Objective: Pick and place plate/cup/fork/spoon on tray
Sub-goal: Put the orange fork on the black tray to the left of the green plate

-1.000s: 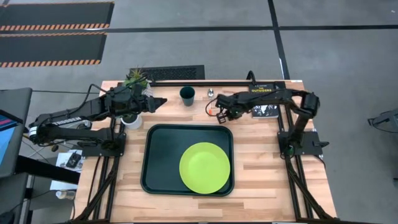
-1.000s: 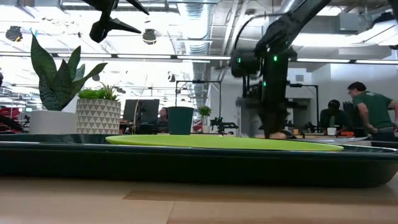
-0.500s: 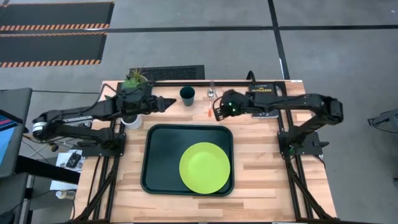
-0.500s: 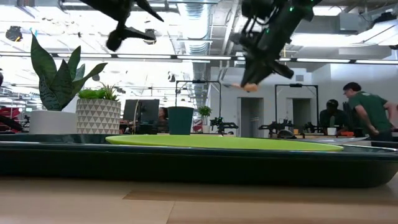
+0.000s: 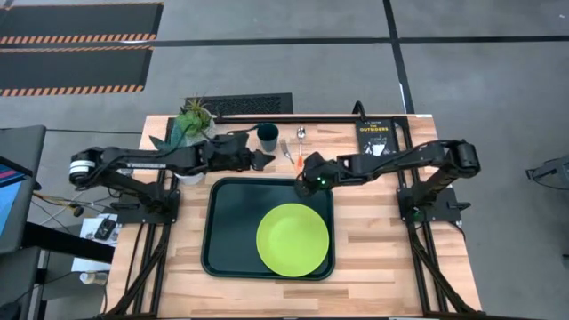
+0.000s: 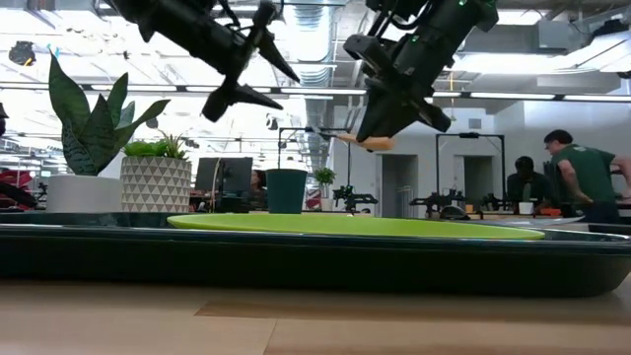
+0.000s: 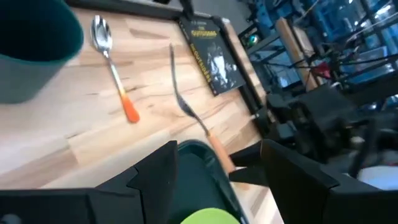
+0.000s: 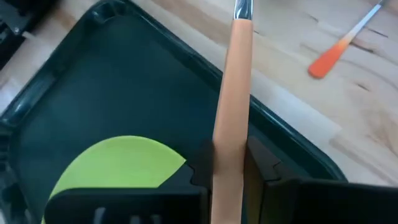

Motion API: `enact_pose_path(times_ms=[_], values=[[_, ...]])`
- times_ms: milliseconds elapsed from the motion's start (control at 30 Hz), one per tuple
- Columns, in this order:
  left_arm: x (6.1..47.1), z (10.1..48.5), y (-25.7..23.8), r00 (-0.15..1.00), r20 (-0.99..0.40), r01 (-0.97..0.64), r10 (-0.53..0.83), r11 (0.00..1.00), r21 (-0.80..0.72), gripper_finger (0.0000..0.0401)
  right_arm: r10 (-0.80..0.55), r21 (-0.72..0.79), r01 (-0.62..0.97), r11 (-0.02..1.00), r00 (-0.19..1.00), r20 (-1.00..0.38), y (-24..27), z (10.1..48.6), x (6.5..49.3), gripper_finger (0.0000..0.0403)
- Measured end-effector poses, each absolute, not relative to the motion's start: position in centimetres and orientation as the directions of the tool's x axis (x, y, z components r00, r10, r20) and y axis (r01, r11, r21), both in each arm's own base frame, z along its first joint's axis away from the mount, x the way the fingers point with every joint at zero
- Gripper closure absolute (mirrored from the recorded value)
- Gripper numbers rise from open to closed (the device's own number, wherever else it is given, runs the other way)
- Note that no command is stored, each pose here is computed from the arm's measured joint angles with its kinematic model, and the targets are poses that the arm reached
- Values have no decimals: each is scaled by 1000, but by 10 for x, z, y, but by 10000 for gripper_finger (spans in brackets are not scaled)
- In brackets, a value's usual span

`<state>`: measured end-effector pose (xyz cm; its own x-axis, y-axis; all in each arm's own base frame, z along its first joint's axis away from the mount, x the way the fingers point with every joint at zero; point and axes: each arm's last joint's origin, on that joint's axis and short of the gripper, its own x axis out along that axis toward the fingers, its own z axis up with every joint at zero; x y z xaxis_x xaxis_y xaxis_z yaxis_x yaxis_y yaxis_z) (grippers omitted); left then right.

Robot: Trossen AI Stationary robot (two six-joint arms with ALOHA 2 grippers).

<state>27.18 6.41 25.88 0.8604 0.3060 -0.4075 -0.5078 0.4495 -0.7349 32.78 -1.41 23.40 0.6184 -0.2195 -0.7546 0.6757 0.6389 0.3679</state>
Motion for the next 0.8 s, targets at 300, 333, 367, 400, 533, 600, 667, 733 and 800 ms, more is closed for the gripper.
enact_pose_path(times_ms=[300,333,367,400,533,600,667,733,800], values=[[287,247,66,873,-386,-486,298,451,-749,184,-194,410,626,663,673,-714,-1,240,331,350],[287,247,66,871,-386,-488,304,450,-748,184,-192,408,626,665,671,-716,0,240,331,350],[287,248,67,869,-383,-492,314,449,-746,184,-190,410,622,667,674,-714,1,240,331,350],[287,247,67,863,-385,-500,328,447,-742,184,-188,412,619,669,677,-712,2,240,331,350],[287,248,68,853,-379,-514,360,446,-733,184,-176,417,604,679,685,-706,8,241,332,350],[286,248,68,850,-380,-517,364,444,-732,184,-170,422,595,684,692,-701,11,241,332,350],[286,247,69,844,-385,-526,373,440,-728,184,-166,428,587,687,701,-694,13,242,333,350],[287,246,69,841,-386,-530,378,437,-727,184,-163,432,581,690,706,-690,14,242,333,350],[287,245,69,840,-390,-531,378,424,-734,184,-162,434,580,690,708,-688,14,243,334,350]])
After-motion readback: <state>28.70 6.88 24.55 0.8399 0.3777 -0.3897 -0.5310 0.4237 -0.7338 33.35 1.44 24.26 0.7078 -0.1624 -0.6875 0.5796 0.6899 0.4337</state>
